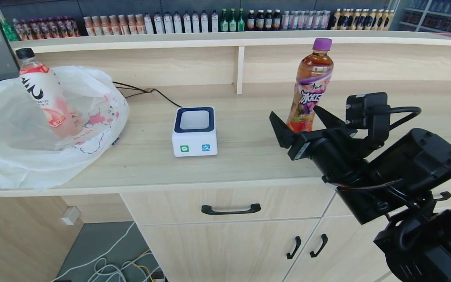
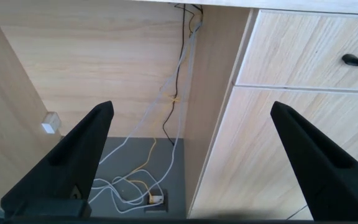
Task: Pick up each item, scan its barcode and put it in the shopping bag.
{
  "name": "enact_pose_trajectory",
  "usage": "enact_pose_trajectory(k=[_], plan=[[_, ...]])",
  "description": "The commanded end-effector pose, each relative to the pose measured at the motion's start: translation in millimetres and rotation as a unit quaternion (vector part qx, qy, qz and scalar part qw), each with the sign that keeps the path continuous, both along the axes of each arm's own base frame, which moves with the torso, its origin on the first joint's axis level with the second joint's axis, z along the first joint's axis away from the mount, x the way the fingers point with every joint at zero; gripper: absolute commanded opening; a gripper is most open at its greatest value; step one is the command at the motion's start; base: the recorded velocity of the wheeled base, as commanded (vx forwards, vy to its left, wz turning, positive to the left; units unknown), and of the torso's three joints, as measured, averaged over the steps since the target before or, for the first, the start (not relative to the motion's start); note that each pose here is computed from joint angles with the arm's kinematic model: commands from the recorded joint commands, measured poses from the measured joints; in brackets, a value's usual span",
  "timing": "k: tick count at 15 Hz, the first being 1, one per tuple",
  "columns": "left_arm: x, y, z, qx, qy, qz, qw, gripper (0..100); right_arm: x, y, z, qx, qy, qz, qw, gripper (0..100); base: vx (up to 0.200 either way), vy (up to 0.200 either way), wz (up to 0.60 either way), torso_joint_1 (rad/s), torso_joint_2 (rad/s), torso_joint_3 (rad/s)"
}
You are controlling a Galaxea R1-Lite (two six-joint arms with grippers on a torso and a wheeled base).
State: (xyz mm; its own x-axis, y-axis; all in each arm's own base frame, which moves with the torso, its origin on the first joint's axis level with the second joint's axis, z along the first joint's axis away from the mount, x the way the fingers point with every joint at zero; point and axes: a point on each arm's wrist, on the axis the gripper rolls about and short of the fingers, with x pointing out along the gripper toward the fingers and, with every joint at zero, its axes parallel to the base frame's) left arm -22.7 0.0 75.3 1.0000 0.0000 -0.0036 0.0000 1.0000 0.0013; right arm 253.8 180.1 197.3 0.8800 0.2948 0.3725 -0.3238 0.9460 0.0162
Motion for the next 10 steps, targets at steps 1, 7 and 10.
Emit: enact_pose_trajectory(k=[1,7,10], plan=[[0,0.0,0.0,0.000,0.000,0.000,1.0000,100,2,-7,1,0.000,0.001,-0.020,1.000,100,0.000,0.000,0.00,0.000,0.00,0.000],[0,0.0,0.0,0.000,0.000,0.000,1.0000,100,-1,-49,21,-0.041,0.008,-0.075,0.996,100,0.000,0.000,0.00,0.000,0.00,0.000],[0,0.0,0.0,0.000,0.000,0.000,1.0000,100,11,-44,39,-0.046,0.018,-0.077,0.996,100,0.000,0.000,0.00,0.000,0.00,0.000]])
